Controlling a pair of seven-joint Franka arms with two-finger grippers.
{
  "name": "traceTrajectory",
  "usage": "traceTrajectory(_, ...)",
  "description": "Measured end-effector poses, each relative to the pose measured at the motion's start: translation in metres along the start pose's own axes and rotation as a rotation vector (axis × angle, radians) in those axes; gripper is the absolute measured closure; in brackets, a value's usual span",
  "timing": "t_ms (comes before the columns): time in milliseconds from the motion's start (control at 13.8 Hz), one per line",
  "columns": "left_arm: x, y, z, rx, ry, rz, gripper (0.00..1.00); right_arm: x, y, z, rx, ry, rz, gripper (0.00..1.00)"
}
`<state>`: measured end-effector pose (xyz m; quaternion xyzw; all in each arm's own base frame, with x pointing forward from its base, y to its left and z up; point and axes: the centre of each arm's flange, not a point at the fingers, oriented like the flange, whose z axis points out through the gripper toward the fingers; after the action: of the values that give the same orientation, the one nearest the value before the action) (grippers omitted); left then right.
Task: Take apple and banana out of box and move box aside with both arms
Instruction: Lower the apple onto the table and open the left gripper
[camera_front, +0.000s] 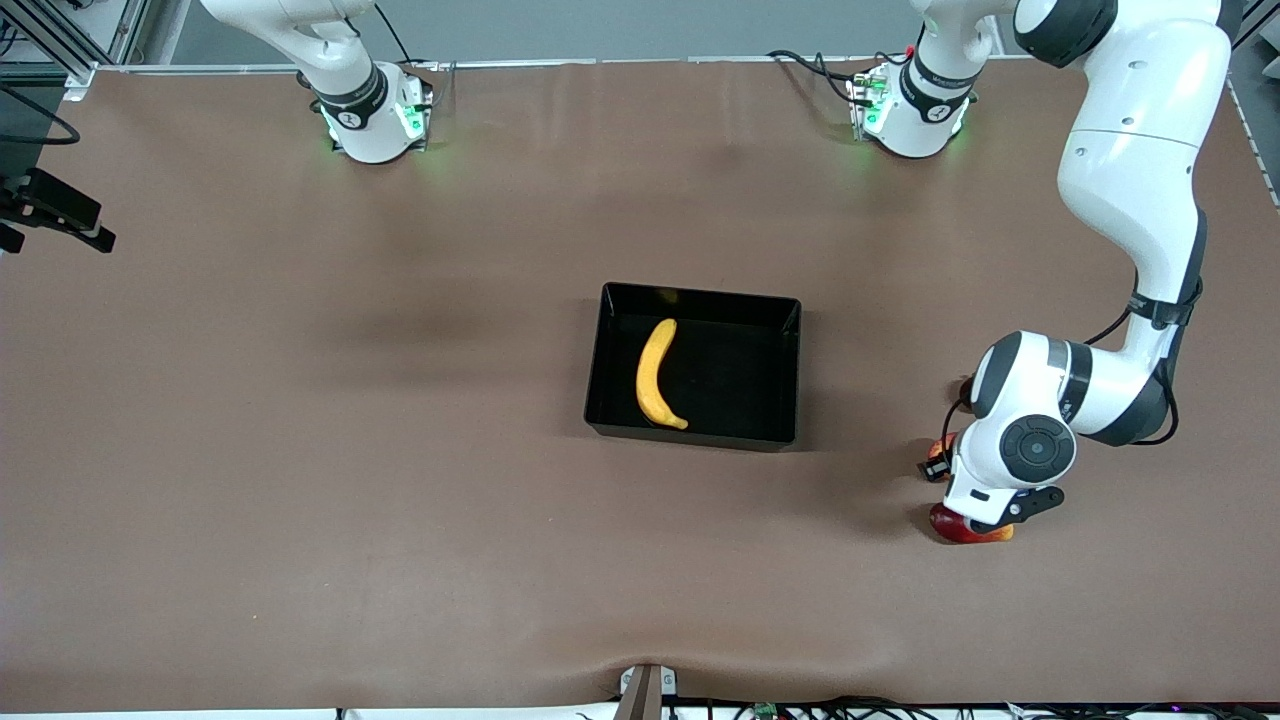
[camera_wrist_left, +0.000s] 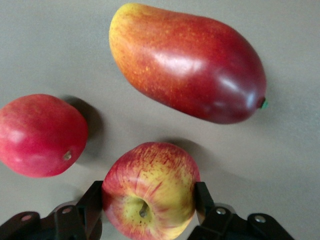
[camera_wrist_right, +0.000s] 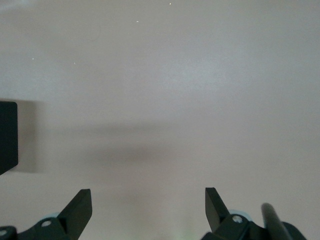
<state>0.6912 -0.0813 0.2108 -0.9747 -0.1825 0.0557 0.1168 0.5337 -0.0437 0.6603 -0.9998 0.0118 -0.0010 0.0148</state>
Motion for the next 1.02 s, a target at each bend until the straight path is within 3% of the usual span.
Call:
traceTrajectory(582, 0.0002, -0.0006, 0.0044, 0.003, -0.002, 0.0, 0.22, 0.0001, 0.0001, 0.0002, 0.0, 0.0, 0.0, 0.0)
traceTrajectory(1018, -0.0055, -0.005, 0.0092, 0.043, -0.047, 0.002, 0.22, 0.0001, 0.0002, 0.0002, -0.001, 0.0, 0.0, 0.0)
